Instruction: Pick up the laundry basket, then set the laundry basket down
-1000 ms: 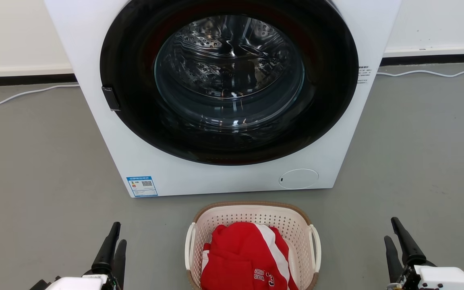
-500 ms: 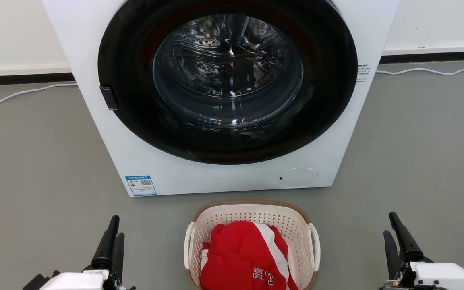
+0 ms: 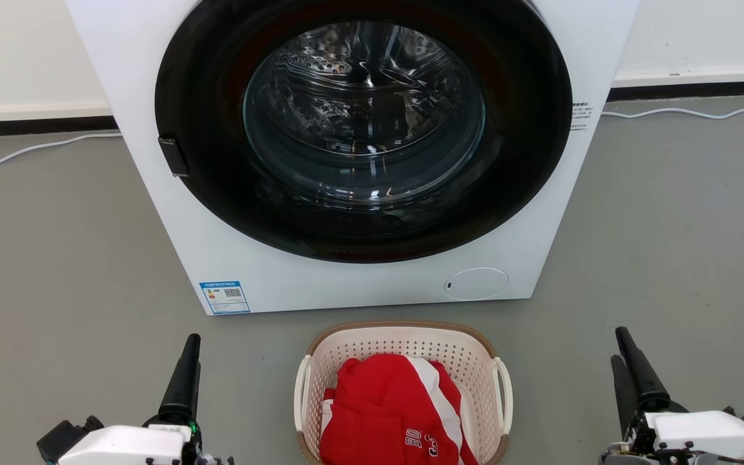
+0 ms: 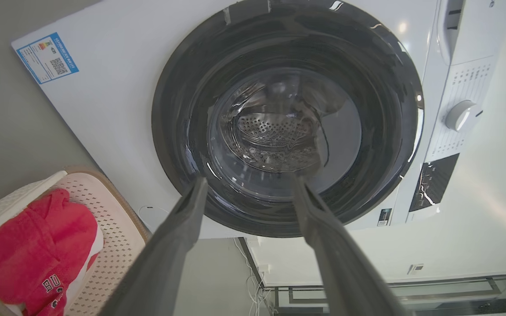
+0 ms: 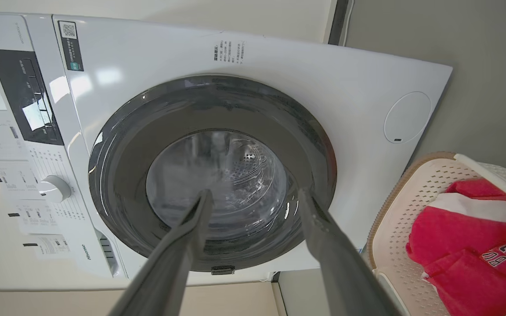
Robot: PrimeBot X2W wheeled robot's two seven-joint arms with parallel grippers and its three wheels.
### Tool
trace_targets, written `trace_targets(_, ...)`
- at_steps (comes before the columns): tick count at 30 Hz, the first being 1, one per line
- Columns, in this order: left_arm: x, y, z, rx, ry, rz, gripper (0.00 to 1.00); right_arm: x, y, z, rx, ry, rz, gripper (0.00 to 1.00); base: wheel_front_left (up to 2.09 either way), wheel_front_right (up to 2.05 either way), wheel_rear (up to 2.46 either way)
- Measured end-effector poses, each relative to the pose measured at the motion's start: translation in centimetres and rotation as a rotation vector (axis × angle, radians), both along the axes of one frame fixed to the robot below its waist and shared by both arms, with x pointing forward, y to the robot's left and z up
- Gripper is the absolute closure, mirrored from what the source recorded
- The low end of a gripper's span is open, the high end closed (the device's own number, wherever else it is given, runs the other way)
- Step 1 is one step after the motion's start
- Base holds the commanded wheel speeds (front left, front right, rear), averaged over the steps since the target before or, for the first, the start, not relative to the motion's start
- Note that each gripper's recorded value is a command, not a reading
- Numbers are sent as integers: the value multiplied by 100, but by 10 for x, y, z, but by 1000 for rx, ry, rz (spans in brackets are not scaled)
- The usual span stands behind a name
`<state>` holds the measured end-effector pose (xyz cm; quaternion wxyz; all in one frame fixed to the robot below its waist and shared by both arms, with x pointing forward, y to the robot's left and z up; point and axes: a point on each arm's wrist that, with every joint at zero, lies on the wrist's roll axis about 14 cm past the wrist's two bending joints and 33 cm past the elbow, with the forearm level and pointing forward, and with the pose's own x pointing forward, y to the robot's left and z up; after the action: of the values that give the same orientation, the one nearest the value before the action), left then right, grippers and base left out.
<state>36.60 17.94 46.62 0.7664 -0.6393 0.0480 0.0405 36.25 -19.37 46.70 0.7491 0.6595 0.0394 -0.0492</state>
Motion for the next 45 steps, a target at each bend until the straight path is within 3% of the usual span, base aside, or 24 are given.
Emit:
trace_targets(18, 7, -12, 19, 313, -71, -59, 0, 7, 9, 17, -312, -55, 69, 0, 0, 0, 0)
trace_targets(45, 15, -26, 47, 644, -190, -90, 0, 11, 15, 31, -712, -122, 111, 0, 0, 0, 0)
